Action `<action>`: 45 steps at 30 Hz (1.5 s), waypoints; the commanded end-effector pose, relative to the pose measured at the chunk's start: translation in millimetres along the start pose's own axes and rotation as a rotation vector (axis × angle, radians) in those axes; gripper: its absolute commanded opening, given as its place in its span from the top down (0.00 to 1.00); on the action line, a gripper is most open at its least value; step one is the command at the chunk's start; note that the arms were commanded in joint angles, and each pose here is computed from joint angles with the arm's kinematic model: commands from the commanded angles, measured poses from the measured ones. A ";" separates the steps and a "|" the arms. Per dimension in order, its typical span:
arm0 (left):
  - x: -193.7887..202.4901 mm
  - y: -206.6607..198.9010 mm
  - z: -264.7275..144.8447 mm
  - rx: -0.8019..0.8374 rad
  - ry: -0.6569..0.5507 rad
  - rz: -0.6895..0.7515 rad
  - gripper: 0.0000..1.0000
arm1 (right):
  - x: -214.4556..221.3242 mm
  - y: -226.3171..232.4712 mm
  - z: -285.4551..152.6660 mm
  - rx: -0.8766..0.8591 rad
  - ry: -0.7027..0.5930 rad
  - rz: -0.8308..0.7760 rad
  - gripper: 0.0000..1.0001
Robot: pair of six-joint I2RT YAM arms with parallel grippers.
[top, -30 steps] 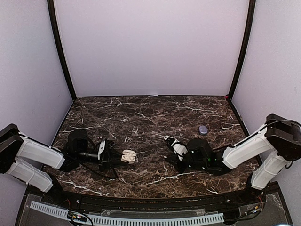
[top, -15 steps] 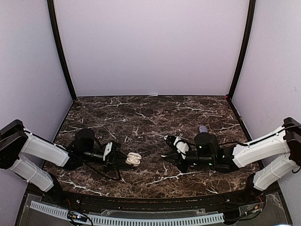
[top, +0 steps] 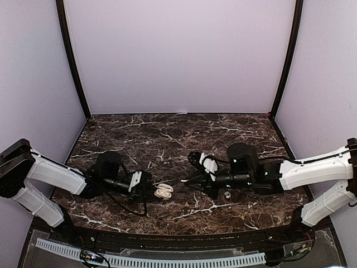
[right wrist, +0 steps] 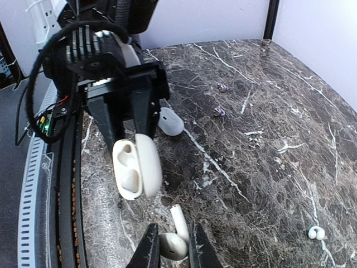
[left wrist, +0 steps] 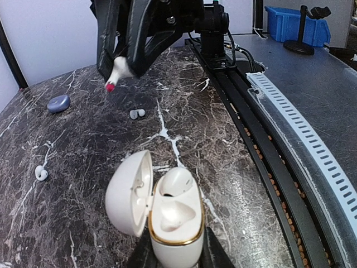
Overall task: Insert the wireless bluetooth earbuds into the charging case
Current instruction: Insert the left earbud into the left side groove of the charging case.
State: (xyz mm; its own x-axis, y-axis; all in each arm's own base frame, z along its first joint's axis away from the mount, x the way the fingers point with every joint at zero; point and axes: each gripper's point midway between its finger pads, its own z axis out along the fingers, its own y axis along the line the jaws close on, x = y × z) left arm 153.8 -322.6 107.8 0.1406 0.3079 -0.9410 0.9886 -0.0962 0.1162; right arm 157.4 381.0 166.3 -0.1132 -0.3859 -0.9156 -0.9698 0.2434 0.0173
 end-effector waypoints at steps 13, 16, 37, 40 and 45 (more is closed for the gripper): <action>-8.8 8.3 7.4 -0.014 0.015 0.037 0.90 | -21.5 24.6 -0.5 -0.072 0.064 -0.041 1.00; -14.1 8.5 8.8 0.002 -0.004 0.008 0.89 | -23.3 25.2 -2.5 -0.062 0.058 -0.073 1.00; -13.8 -6.8 19.0 0.156 -0.004 -0.114 0.89 | -7.3 26.6 -10.8 -0.056 0.119 -0.876 1.00; -12.6 -7.0 21.8 0.168 0.008 -0.117 0.89 | -9.4 27.2 -5.3 -0.059 0.133 -0.949 1.00; -11.0 -8.5 26.0 0.195 0.029 -0.132 0.89 | -5.9 28.5 8.1 -0.038 0.156 -1.071 1.00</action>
State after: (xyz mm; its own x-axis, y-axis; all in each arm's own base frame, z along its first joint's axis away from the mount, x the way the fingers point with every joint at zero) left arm 148.4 -346.3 106.2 0.0222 0.3487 -0.9370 0.9798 -0.1938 -0.0489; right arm 130.5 384.4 163.5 0.6791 -0.5218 -0.5164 -0.7057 -0.2703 -0.6549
